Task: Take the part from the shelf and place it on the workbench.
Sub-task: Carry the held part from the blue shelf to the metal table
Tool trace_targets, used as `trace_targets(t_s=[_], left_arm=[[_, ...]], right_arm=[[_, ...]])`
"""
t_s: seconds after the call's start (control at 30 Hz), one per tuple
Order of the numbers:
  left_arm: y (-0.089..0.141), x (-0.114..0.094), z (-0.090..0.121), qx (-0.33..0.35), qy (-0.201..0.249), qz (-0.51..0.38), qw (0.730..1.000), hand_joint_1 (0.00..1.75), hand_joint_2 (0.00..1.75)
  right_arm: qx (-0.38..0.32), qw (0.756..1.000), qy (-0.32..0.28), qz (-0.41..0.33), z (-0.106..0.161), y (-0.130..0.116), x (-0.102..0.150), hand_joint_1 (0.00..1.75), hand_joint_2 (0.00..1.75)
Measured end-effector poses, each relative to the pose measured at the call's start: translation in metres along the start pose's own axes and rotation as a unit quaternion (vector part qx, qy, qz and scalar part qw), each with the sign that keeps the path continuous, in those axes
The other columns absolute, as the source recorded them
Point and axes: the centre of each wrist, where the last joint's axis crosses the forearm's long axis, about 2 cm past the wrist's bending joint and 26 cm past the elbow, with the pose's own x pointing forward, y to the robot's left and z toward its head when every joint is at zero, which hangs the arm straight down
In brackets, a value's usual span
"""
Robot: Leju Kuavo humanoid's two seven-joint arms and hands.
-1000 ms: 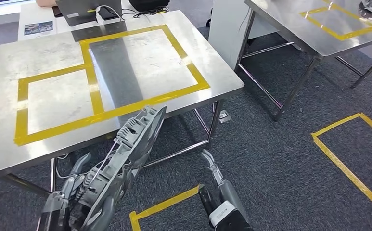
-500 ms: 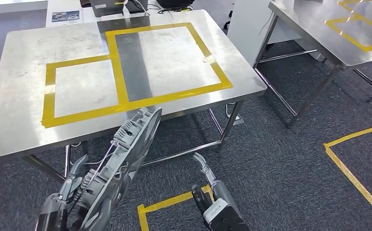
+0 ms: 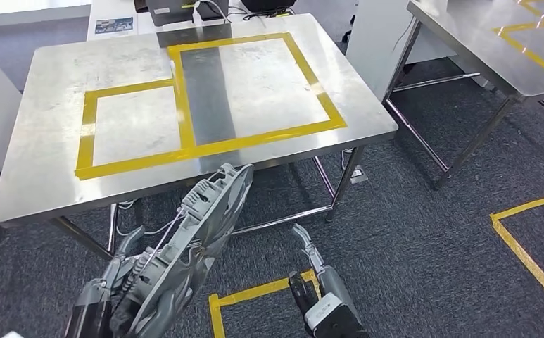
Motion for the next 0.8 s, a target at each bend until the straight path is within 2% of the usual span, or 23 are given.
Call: trace_targets(t_s=[0.17, 0.4, 0.8], left_arm=[[0.003, -0.004, 0.007, 0.013, -0.013, 0.05, 0.999, 1.75, 1.75], [0.014, -0.005, 0.009, 0.048, -0.022, 0.031, 0.998, 1.75, 1.75], [0.021, -0.005, 0.009, 0.066, -0.022, 0.019, 0.997, 1.75, 1.75]], right_arm=[[0.02, 1.0, 0.012, 0.001, 0.002, 0.002, -0.004, 0.0, 0.0], [0.019, 1.0, 0.006, 0.005, 0.002, 0.002, -0.005, 0.0, 0.0], [0.018, 1.0, 0.006, 0.006, 0.003, 0.002, -0.005, 0.0, 0.0]])
